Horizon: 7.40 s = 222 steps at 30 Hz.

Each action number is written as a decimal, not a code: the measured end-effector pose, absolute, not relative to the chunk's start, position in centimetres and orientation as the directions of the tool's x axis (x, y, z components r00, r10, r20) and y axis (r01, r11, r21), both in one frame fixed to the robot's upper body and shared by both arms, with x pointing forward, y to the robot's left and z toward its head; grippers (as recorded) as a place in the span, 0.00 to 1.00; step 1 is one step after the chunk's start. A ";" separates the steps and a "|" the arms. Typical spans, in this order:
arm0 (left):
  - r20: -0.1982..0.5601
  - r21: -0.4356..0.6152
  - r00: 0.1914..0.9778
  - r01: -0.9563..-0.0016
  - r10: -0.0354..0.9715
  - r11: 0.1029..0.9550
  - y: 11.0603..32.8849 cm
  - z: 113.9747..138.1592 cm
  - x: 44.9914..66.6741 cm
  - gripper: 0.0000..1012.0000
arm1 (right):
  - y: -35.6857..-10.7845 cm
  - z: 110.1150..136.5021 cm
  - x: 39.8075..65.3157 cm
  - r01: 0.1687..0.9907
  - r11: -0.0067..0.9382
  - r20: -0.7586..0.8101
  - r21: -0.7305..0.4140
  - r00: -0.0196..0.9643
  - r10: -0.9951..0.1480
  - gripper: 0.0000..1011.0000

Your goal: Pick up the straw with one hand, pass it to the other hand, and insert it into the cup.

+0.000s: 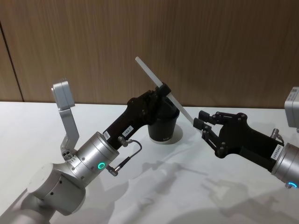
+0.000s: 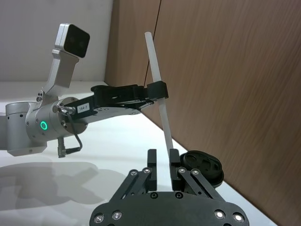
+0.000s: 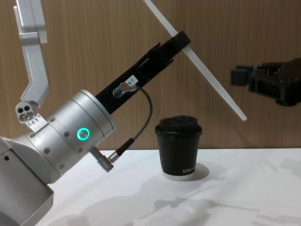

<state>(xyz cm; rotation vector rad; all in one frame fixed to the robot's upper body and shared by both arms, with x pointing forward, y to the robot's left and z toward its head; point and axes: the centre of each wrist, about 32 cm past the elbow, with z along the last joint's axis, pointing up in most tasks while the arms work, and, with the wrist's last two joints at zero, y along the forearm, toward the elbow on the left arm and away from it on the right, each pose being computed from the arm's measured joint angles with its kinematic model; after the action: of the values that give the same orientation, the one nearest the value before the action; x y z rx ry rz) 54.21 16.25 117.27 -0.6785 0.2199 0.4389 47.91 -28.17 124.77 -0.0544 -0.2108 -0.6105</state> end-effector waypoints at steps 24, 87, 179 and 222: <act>-0.292 -0.523 0.881 -0.474 0.373 0.709 16.7 118.0 54.0 0.01 | -28.2 124.8 47.9 0.574 0.819 0.212 0.011 0.799 -0.563 0.88; 0.210 -0.318 0.718 -0.592 0.664 0.740 20.9 126.1 55.1 0.01 | -28.2 124.8 47.9 0.574 0.819 0.212 0.012 0.799 -0.563 0.99; 0.126 -0.262 0.774 -0.577 0.620 0.773 20.0 122.3 60.7 0.01 | -28.2 124.8 47.9 0.574 0.819 0.212 0.011 0.799 -0.563 0.99; 0.128 -0.223 0.764 -0.599 0.632 0.769 18.6 121.7 61.1 0.54 | -28.2 124.8 47.9 0.574 0.819 0.212 0.011 0.799 -0.563 0.99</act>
<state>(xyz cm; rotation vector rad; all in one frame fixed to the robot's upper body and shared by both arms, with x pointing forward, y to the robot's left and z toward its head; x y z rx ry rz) 61.10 18.65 121.68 -0.1730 -0.2009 0.6726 47.91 -28.18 124.77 -0.0544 -0.2108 -0.6106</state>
